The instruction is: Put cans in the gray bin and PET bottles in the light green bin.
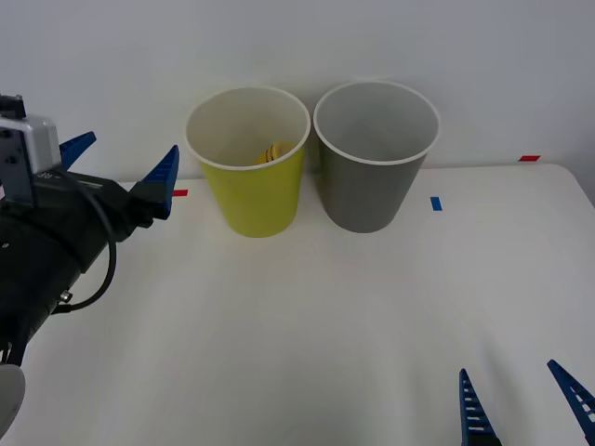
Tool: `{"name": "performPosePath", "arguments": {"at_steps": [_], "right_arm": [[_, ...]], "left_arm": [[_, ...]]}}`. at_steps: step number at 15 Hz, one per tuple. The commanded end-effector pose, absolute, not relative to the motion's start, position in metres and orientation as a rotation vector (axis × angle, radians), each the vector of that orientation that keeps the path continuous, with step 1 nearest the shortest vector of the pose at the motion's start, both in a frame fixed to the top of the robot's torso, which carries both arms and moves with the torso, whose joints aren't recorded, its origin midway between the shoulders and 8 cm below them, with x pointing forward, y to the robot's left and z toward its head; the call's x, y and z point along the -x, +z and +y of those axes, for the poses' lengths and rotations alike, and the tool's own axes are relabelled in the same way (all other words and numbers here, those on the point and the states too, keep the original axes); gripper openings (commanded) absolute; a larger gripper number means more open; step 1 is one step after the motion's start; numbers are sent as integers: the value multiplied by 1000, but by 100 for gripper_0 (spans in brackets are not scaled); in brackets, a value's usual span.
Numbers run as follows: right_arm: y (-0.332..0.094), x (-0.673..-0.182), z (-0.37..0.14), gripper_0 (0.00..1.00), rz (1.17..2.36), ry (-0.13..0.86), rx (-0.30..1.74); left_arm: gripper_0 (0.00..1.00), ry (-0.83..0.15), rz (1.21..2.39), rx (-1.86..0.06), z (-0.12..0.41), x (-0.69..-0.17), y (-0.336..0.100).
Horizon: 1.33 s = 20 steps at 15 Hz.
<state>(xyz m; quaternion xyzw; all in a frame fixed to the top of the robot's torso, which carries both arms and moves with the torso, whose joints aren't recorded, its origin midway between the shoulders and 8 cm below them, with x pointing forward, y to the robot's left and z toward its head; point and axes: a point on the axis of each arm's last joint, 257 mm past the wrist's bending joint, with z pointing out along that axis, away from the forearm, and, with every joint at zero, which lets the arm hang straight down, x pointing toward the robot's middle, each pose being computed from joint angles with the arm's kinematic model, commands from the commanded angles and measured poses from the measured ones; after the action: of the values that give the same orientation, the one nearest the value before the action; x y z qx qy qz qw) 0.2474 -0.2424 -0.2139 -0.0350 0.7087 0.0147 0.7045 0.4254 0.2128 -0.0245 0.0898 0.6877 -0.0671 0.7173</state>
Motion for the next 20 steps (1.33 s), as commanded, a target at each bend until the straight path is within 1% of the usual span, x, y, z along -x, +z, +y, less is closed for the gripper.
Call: {"name": "performPosePath", "arguments": {"at_steps": [1,4,6,7,8,10,11,14,20], "right_arm": [[-214,-247,-242,100,1576,33,78],[-214,-247,-242,100,1576,33,78],[-214,-247,-242,100,1576,33,78],[-214,-247,-242,100,1576,33,78],[-214,-247,-242,100,1576,33,78],[-214,-247,-242,100,1576,33,78],[-214,-247,-242,100,1576,33,78],[-214,-247,-242,100,1576,33,78],[-214,-247,-242,100,1576,33,78]], "left_arm": [[100,-142,1546,-144,231,-408,-55],[100,-128,1590,-107,245,-392,-81],[100,-105,1601,-101,251,-385,-89],[100,-111,1612,-96,252,-382,-96],[100,-116,1592,-88,253,-383,-101],[100,-126,1503,-89,255,-386,-119],[100,-126,1494,-94,256,-384,-129],[100,-117,1527,-71,263,-366,-157],[100,-95,1530,-48,266,-313,-178]]}}
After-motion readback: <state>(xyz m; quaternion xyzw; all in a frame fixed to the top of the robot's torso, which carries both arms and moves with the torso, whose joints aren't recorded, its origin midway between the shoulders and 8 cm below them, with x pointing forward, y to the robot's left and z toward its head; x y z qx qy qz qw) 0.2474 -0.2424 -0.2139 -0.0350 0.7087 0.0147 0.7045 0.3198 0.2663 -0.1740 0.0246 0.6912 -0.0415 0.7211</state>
